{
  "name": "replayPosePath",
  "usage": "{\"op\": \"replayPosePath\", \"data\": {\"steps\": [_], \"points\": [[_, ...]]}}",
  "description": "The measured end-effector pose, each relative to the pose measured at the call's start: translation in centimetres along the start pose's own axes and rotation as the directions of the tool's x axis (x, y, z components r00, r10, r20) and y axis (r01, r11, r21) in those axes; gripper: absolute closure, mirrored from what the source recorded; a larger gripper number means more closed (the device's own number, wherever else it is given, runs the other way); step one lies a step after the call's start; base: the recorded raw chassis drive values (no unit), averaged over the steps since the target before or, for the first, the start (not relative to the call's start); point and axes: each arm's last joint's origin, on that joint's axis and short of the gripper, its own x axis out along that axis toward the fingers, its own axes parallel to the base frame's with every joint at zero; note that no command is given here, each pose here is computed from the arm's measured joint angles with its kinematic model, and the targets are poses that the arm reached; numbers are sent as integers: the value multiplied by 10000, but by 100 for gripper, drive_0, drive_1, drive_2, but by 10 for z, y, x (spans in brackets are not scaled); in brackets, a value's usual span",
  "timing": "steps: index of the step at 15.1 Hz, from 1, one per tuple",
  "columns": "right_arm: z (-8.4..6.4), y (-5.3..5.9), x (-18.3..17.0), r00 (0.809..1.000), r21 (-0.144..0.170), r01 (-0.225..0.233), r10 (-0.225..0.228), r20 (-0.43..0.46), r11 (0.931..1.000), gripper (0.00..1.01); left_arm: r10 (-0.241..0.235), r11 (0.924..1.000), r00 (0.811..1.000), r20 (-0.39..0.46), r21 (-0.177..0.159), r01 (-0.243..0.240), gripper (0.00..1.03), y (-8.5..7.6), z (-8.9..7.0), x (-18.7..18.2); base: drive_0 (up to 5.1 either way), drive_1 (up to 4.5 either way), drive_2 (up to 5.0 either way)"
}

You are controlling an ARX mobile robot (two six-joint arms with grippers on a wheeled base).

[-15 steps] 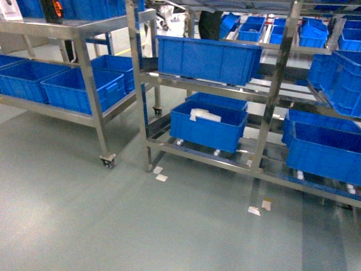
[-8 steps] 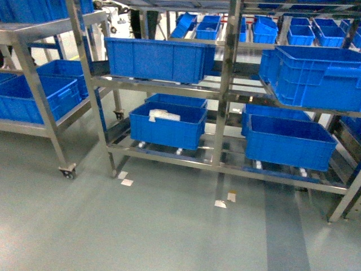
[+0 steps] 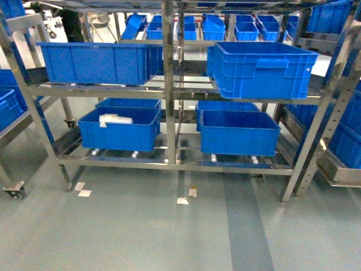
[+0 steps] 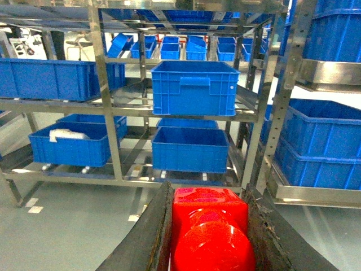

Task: Pick red block from blue box to shelf

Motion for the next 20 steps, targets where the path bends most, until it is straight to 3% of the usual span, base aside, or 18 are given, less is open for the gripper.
{"op": "replayPosePath", "data": {"steps": [8,20], "points": [[0,0,0,10000,-4,19,-19,0,10000,73,0,10000,10000,4,0,0,5,0,0,0,-33,-33,-33],[0,0,0,10000,0,19,-19,-19,10000,73,4,10000,10000,-11,0,-4,5,0,0,0,-4,397,-406]]}}
